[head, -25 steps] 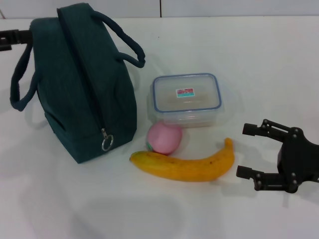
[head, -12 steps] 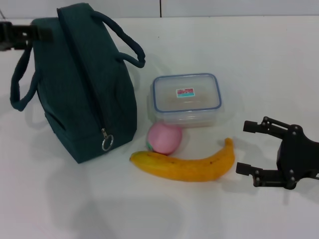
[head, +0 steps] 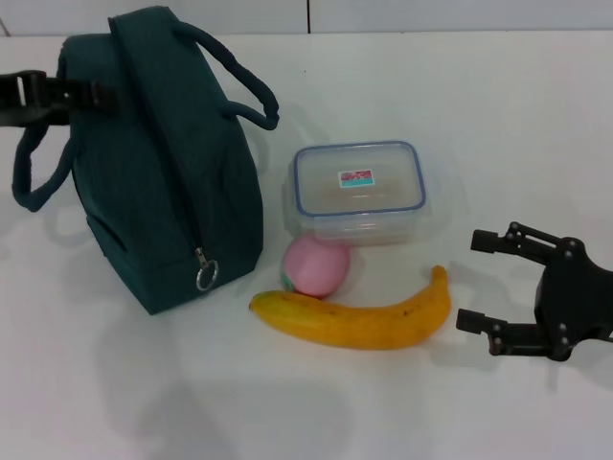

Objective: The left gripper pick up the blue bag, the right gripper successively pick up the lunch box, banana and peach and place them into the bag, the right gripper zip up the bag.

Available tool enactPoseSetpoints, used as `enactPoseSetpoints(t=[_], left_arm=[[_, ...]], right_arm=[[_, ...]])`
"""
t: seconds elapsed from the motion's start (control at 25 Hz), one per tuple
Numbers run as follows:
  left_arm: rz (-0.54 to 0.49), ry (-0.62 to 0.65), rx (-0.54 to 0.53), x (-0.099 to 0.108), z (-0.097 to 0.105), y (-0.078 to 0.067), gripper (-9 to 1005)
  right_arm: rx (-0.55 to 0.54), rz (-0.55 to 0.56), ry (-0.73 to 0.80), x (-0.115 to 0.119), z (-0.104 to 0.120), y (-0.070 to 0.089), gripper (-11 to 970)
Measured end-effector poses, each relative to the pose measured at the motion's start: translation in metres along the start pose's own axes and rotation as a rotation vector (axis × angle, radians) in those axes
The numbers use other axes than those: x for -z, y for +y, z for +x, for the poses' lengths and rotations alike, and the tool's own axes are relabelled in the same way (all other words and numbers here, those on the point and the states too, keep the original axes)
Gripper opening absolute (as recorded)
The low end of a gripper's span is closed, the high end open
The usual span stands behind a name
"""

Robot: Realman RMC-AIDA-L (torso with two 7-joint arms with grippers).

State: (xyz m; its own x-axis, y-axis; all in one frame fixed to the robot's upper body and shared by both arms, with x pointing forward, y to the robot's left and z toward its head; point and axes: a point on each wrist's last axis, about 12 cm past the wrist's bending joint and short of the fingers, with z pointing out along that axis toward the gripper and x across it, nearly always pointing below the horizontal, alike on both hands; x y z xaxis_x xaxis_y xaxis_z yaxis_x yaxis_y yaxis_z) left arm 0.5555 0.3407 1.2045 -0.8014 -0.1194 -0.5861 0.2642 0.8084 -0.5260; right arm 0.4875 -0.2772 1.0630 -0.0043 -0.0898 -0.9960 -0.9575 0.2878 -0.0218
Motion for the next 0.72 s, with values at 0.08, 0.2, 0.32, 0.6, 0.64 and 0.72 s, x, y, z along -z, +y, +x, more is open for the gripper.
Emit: enactPoseSetpoints(t=[0.08,0.2,0.32,0.6,0.64,0.72], left_arm=[[-0.003,0.008,0.005,-0.0014,0.0017,-0.0004,855],[-0.029,0.037,0.008,-0.0033,0.0033,0.0009,808],[-0.043,0.053,0.018,-0.0052,0.0036,0.0010,675],[-0.032,0.063,0.061,-0.0060,0.0035,-0.0013,505],[-0.031,0.065,0.066,-0.0057,0.0035,-0.0014,484],[-0.019,0.068,0.069,-0.0057,0.0038,-0.0029,443]], right_arm=[[0.001,0.003,-0.001,0.0003,-0.0002,-0.0004,879],[0.003,0.005,-0.002,0.0003,-0.0002,-0.0004,878],[0.006,0.004,-0.003,0.0001,-0.0003,-0.0003,878],[0.005,0.004,-0.006,-0.0001,-0.0002,0.0004,877],[0.005,0.004,-0.007,-0.0001,-0.0001,0.0005,877],[0.004,0.005,-0.006,0.0002,0.0002,0.0008,877]])
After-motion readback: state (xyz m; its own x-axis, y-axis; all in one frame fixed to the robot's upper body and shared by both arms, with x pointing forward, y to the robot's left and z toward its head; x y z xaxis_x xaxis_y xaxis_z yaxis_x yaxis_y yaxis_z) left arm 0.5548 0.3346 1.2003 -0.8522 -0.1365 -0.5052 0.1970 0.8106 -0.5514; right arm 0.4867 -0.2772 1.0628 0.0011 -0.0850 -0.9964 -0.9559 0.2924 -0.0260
